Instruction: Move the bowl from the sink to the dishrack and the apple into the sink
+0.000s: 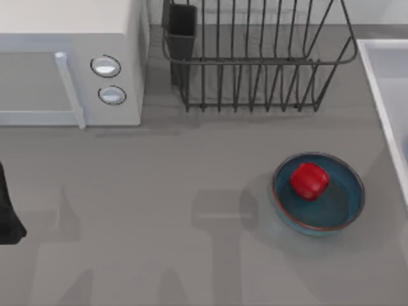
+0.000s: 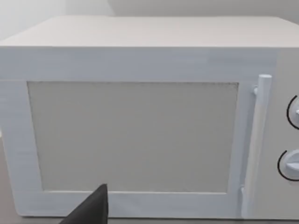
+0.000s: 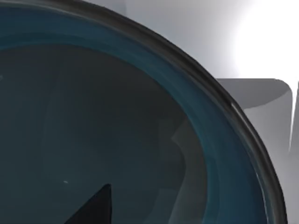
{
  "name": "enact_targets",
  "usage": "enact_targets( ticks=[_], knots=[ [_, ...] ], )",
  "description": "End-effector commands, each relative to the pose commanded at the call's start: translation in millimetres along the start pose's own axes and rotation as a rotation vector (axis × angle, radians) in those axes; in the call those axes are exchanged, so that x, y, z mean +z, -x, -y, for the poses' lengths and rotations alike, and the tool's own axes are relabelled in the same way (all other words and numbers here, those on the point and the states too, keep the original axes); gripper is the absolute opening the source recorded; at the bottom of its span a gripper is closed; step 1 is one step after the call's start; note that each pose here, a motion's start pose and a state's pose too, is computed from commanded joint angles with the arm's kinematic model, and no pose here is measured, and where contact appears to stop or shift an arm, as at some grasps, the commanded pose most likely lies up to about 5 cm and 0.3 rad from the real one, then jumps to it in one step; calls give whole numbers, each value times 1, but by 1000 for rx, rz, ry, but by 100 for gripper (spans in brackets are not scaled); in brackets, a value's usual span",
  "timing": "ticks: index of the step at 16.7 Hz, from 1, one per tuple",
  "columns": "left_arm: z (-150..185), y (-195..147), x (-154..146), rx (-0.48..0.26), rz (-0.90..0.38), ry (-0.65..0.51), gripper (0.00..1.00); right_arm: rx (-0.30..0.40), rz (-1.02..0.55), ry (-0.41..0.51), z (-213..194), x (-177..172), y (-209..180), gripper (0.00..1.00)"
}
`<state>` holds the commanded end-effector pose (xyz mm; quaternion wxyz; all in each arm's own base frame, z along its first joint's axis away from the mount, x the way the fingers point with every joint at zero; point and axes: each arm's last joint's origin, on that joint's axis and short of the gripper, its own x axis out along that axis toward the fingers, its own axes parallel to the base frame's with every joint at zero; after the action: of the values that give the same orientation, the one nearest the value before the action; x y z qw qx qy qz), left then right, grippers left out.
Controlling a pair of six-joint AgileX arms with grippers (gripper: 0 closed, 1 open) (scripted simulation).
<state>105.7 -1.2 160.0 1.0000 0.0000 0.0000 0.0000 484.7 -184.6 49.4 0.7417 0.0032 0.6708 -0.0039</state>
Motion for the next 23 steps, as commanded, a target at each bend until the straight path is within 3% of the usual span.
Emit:
enact_targets(
  ticks=[4,17,23],
  knots=[
    [0,0,0,0,0,0,100,0,0,0,0,0,-1,100],
    [0,0,0,0,0,0,100,0,0,0,0,0,-1,2],
    [0,0,0,0,0,0,100,0,0,0,0,0,-1,0]
  ],
)
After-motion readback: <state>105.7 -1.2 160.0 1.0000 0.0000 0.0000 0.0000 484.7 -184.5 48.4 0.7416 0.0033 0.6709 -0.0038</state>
